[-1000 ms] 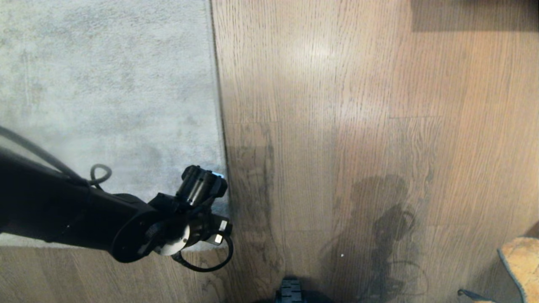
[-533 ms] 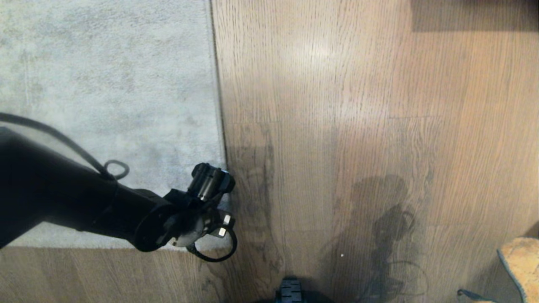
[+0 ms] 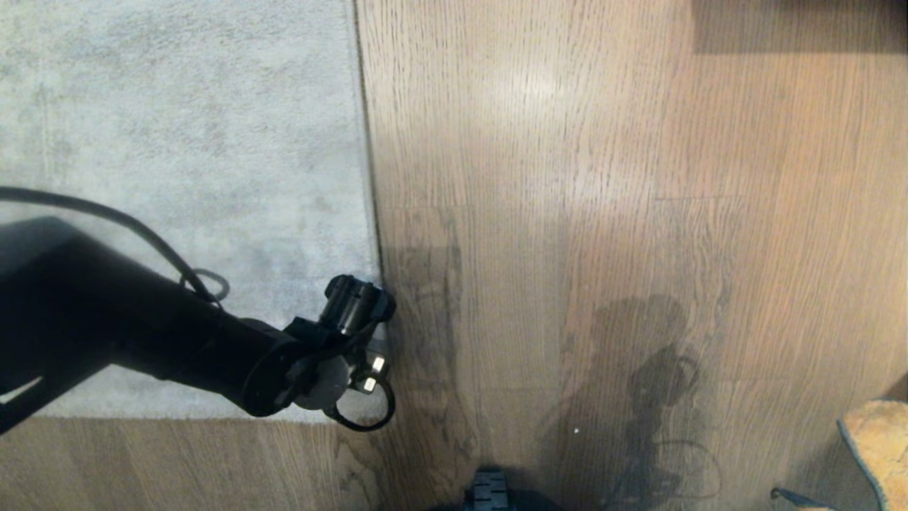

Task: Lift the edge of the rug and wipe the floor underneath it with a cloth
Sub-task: Lift up the carpet

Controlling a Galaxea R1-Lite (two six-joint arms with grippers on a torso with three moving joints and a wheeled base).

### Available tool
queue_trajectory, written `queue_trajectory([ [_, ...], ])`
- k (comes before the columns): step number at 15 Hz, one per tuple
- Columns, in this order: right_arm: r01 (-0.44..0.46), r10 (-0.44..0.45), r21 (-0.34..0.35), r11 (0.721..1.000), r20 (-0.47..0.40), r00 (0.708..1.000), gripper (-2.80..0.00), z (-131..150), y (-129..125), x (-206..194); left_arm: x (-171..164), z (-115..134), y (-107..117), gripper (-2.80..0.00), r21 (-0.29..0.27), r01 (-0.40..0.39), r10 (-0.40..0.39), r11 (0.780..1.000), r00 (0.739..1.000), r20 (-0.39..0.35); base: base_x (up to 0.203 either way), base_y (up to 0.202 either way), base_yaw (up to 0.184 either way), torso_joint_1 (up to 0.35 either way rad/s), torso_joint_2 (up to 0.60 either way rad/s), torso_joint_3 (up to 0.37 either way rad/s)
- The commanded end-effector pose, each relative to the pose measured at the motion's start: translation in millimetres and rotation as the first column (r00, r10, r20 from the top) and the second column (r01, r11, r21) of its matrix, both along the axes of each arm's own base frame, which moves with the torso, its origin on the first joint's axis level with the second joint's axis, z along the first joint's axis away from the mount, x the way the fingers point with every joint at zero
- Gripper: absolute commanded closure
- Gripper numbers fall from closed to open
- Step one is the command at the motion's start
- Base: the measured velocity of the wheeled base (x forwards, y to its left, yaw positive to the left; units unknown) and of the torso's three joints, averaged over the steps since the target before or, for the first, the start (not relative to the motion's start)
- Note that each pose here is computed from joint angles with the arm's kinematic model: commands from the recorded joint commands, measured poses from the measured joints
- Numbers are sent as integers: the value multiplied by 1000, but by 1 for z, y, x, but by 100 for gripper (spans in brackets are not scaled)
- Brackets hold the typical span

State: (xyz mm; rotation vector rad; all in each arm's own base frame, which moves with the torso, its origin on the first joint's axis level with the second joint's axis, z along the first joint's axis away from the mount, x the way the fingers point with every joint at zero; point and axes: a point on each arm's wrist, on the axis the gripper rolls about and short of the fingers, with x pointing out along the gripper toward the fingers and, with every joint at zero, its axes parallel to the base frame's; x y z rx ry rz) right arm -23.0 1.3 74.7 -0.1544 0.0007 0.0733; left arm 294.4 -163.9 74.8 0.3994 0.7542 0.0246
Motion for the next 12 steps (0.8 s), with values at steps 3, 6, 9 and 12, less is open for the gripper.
queue_trajectory([
  [3,-2,2,0,1000,-1,1000,0,0,0,0,7,-7,3,-280,12,-22,22,1000,1000,18,0,0,0,0,0,0],
  [6,-1,1,-2,1000,-1,1000,0,0,0,0,10,-3,0,-280,3,-21,21,1000,999,34,0,0,0,0,0,0],
  [9,-2,2,-1,1000,-1,1000,0,0,0,0,11,1,-6,-280,-10,-5,5,1000,999,47,0,0,0,0,0,0],
  [12,-3,3,-2,1000,-1,1000,0,0,0,0,11,5,-14,-280,-16,13,-13,1000,999,50,0,0,0,0,0,0],
])
